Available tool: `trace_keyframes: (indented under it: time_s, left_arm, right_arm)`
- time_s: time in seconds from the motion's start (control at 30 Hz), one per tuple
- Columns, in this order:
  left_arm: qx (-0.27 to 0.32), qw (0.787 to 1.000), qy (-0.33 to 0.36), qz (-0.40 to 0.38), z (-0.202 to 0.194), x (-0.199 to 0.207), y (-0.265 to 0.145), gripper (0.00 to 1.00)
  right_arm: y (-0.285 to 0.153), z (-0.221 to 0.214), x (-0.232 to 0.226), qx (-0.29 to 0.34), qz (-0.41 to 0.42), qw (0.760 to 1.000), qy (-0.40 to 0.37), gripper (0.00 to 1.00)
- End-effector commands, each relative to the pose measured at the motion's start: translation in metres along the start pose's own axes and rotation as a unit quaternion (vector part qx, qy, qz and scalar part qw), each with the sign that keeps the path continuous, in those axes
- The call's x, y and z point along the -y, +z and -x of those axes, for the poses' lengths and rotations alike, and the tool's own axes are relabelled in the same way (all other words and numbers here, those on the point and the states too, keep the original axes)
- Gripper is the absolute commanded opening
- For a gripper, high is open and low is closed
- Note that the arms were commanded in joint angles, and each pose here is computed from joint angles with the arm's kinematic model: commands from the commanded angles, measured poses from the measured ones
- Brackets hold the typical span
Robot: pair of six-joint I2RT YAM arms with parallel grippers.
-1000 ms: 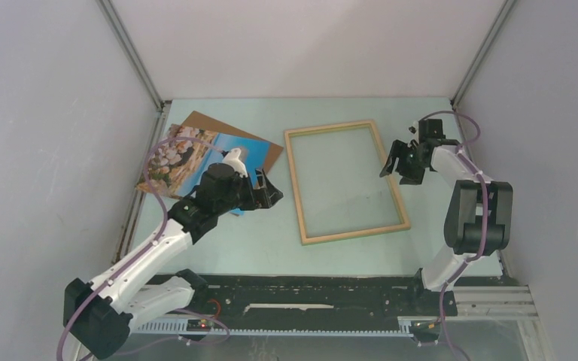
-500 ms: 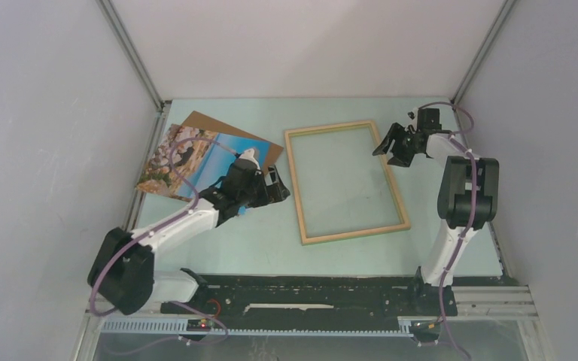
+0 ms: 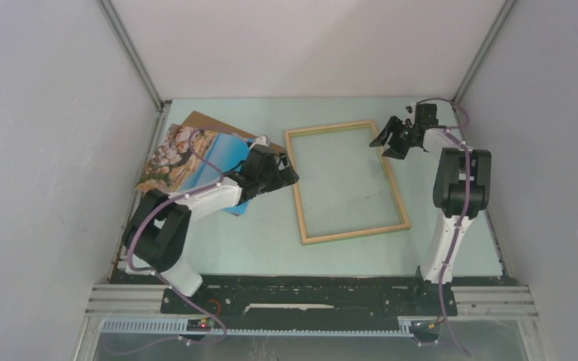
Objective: Put the photo into the frame
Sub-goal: Pick up the photo frame from the center of the board.
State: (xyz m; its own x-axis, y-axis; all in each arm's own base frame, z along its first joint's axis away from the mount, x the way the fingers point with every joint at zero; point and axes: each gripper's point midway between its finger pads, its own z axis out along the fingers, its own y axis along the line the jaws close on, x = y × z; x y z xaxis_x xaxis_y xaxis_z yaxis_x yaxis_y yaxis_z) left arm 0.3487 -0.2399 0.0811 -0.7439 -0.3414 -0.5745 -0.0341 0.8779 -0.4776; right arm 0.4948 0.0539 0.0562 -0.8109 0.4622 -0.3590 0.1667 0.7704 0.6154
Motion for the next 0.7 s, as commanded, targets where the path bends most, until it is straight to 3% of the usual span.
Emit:
trace_keyframes:
  time_s: [0.0, 0.33, 0.67]
  left_arm:
    - [0.052, 0.998, -0.009, -0.023, 0.037, 0.021, 0.014, 0.97]
    - [0.038, 0.999, -0.018, -0.002, 0.038, 0.0, 0.052, 0.97]
    - [0.023, 0.999, -0.016, -0.023, 0.035, 0.007, 0.061, 0.97]
  right_arm:
    - [0.008, 0.01, 0.004, 0.008, 0.002, 1.0, 0.003, 0.71]
    - [0.007, 0.024, 0.0, 0.021, 0.009, 1.0, 0.002, 0.71]
    - [0.02, 0.028, 0.006, 0.016, 0.004, 1.0, 0.018, 0.71]
